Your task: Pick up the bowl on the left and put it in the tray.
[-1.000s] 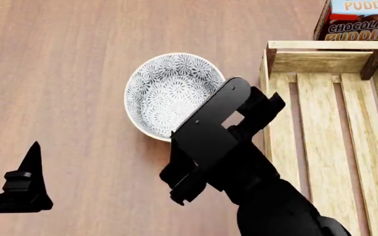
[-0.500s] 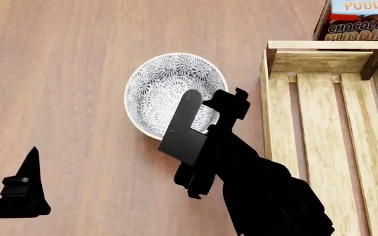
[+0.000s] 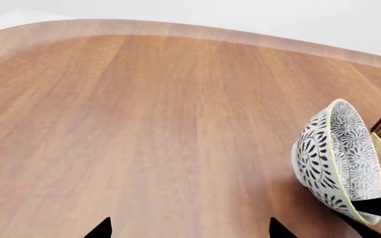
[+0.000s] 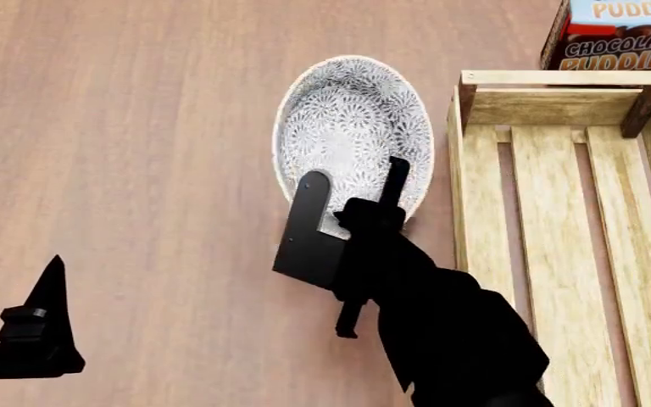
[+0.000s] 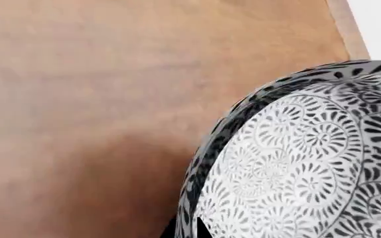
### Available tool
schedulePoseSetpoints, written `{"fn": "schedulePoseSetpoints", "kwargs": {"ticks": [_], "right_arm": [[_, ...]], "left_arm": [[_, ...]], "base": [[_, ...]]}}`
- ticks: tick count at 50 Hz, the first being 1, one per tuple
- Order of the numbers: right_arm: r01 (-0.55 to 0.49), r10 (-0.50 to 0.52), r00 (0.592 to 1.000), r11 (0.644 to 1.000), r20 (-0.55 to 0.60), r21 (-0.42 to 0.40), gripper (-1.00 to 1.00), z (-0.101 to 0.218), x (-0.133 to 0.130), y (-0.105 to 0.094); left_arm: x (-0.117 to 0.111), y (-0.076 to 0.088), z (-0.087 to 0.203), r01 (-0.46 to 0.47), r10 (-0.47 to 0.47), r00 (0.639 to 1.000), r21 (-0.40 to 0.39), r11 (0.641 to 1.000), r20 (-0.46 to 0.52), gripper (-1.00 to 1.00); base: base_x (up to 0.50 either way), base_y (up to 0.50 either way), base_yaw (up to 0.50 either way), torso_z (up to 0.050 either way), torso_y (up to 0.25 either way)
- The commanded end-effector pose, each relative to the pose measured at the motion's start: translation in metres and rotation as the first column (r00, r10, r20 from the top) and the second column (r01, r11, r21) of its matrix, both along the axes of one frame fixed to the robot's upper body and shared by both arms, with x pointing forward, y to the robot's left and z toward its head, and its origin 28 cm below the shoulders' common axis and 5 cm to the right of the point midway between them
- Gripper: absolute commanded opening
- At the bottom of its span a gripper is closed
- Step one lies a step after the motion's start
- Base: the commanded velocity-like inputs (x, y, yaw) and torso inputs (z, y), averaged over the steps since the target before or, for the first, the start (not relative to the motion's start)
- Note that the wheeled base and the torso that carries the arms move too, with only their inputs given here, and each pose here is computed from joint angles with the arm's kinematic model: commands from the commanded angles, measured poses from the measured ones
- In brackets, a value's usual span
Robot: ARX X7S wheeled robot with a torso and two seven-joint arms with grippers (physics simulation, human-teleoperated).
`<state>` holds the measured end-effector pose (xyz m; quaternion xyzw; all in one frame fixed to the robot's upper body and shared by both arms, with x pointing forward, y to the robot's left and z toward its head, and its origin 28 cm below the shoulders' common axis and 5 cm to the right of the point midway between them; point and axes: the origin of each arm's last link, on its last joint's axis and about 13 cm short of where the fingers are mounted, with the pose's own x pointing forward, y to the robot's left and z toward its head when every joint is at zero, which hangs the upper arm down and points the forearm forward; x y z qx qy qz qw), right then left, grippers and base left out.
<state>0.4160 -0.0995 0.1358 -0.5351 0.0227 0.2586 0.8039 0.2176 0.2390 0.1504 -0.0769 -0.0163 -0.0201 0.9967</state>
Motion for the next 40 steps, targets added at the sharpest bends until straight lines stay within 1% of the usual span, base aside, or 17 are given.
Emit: {"fn": "schedulePoseSetpoints", "kwargs": {"ticks": [1, 6, 16, 21, 23, 33, 36, 37, 40], "right_arm": [[0.003, -0.003, 1.0, 1.0, 0.011, -0.014, -1.0, -0.002, 0.002, 0.0], [-0.002, 0.002, 1.0, 1.0, 0.027, -0.015, -1.0, 0.004, 0.001, -0.002], [-0.007, 0.009, 0.998, 1.0, 0.067, -0.028, -1.0, 0.027, -0.008, -0.006], [-0.013, 0.016, 0.993, 1.0, 0.113, -0.023, -1.0, 0.052, -0.015, -0.008], [-0.018, 0.02, 0.99, 1.0, 0.14, -0.017, -1.0, 0.068, -0.021, -0.01], [-0.036, 0.037, 0.977, 0.999, 0.211, -0.007, -1.0, 0.11, -0.047, -0.019], [-0.043, 0.039, 0.971, 0.999, 0.237, 0.012, -1.0, 0.122, -0.055, -0.021], [-0.055, 0.043, 0.967, 0.998, 0.252, 0.042, -1.0, 0.131, -0.061, -0.022], [-0.049, 0.036, 0.962, 0.998, 0.271, 0.044, -1.0, 0.142, -0.067, -0.026]], "left_arm": [[0.0, 0.0, 0.0, 0.0, 0.0, 1.0, 0.0, 1.0, 0.001, 1.0], [0.0, -0.001, 0.001, 0.002, -0.002, 1.0, 0.003, 1.0, 0.004, 1.0], [-0.001, -0.002, 0.004, 0.006, -0.006, 1.0, 0.011, 1.0, 0.009, 1.0], [-0.002, -0.003, 0.006, 0.009, -0.009, 1.0, 0.015, 1.0, 0.014, 1.0], [-0.002, -0.004, 0.006, 0.011, -0.011, 1.0, 0.017, 1.0, 0.015, 1.0], [-0.004, -0.005, 0.006, 0.016, -0.016, 1.0, 0.015, 1.0, 0.016, 1.0], [-0.004, -0.005, 0.006, 0.017, -0.018, 1.0, 0.016, 1.0, 0.017, 1.0], [-0.004, -0.005, 0.006, 0.018, -0.018, 1.0, 0.016, 1.0, 0.017, 1.0], [-0.004, -0.006, 0.006, 0.021, -0.022, 1.0, 0.02, 1.0, 0.015, 1.0]], "base": [[0.0, 0.0, 0.0, 0.0, 0.0], [0.0, 0.0, 0.0, 0.0, 0.0], [0.0, 0.0, 0.0, 0.0, 0.0], [0.0, 0.0, 0.0, 0.0, 0.0], [0.0, 0.0, 0.0, 0.0, 0.0], [0.0, 0.0, 0.0, 0.0, 0.0], [0.0, 0.0, 0.0, 0.0, 0.0], [0.0, 0.0, 0.0, 0.0, 0.0], [0.0, 0.0, 0.0, 0.0, 0.0]]}}
